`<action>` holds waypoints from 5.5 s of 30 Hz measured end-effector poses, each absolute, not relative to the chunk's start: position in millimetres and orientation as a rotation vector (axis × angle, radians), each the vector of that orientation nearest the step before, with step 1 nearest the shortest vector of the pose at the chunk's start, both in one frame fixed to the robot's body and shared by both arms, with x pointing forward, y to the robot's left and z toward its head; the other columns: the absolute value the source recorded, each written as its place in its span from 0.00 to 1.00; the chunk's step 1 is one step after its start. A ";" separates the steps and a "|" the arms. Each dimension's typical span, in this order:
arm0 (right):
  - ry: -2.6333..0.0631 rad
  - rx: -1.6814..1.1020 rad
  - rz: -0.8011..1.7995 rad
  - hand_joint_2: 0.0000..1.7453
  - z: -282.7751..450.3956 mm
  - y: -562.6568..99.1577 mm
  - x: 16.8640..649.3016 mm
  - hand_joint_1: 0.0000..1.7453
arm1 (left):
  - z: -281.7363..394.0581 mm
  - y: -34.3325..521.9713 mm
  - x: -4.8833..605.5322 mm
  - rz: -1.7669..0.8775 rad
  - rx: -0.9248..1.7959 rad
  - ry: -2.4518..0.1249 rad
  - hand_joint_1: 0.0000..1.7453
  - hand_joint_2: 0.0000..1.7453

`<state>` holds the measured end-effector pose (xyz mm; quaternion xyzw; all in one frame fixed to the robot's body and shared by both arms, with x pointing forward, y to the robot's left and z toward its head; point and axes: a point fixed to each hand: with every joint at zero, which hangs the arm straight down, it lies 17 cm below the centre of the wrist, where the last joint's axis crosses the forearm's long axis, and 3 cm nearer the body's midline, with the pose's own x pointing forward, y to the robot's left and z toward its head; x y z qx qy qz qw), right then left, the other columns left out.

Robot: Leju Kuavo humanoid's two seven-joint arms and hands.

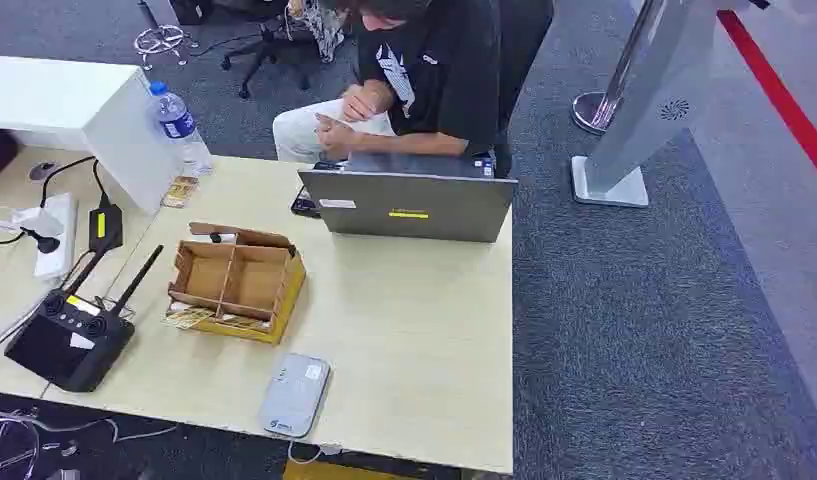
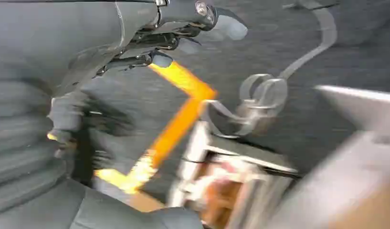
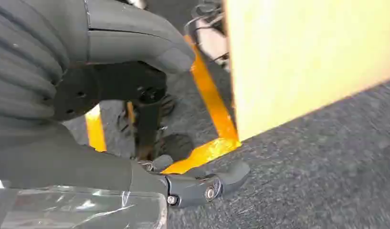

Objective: Pass the card to the sensor for recognition and then transmit it.

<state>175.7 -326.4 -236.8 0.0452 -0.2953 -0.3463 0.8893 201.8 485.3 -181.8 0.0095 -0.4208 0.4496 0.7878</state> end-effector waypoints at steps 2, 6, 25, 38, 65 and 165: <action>-0.620 0.093 -0.779 1.00 -235.8 -332.4 177.5 0.00 | -163.9 500.1 220.0 0.987 0.034 -0.998 0.00 1.00; -0.627 0.095 -0.880 1.00 -234.9 -340.0 178.3 0.00 | -125.3 527.5 249.4 1.000 0.081 -1.172 0.00 1.00; -0.623 0.097 -1.165 1.00 -236.0 -353.3 173.5 0.00 | 61.4 595.3 277.2 0.967 0.416 -1.789 0.00 1.00; -0.632 0.102 -1.281 1.00 -235.1 -360.0 172.3 0.00 | 158.9 577.3 307.1 0.598 0.679 -1.922 0.00 1.00; -0.706 0.120 -1.337 1.00 -224.9 -371.2 187.9 0.00 | 276.1 389.5 511.4 -0.418 0.828 -1.959 0.00 1.00; -0.813 0.083 -1.388 1.00 -208.9 -395.8 214.7 0.00 | 15.5 193.6 399.2 -1.566 0.556 -1.621 1.00 1.00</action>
